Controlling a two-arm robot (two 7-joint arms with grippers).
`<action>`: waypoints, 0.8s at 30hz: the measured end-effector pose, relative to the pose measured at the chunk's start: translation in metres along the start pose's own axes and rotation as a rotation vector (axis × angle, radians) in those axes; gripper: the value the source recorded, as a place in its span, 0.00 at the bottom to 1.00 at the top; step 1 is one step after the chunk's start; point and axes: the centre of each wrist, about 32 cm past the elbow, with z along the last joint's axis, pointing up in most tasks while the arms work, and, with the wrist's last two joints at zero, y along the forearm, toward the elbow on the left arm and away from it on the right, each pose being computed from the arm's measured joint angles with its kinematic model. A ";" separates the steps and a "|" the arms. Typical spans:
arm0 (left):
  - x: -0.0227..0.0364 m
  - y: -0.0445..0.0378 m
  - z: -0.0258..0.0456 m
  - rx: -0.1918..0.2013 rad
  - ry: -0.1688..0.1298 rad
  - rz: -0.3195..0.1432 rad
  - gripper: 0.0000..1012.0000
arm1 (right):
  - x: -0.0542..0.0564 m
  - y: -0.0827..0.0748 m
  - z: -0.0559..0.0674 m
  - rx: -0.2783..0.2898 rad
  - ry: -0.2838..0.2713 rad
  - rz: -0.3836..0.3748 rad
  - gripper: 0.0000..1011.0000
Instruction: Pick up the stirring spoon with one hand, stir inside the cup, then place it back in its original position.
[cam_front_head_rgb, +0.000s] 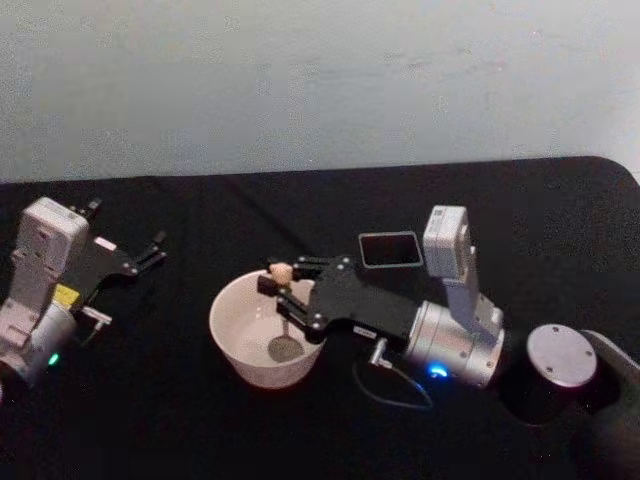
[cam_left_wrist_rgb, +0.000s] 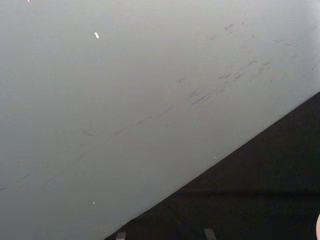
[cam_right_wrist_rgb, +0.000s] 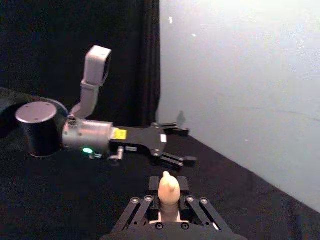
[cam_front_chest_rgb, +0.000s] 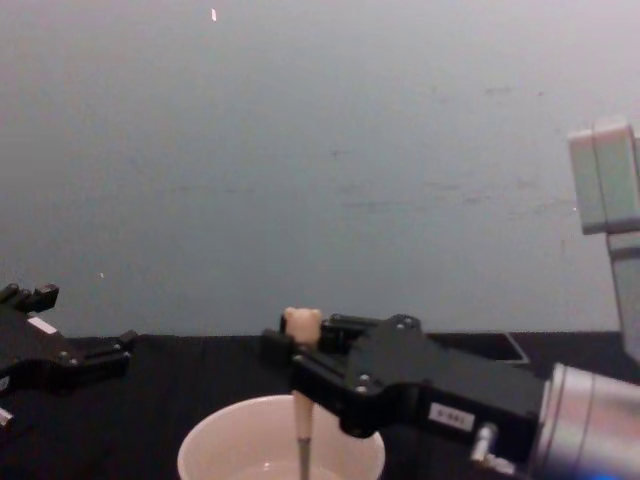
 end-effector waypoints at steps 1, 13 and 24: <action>0.0000 0.0000 0.0000 0.000 0.000 0.000 0.99 | -0.002 0.002 -0.001 0.002 0.004 0.009 0.21; 0.0000 0.0000 0.0000 0.000 0.000 0.000 0.99 | 0.003 0.028 -0.007 0.017 0.015 0.026 0.21; 0.0000 0.0000 0.0000 0.000 0.000 0.000 0.99 | 0.020 0.033 -0.006 0.018 -0.011 -0.031 0.21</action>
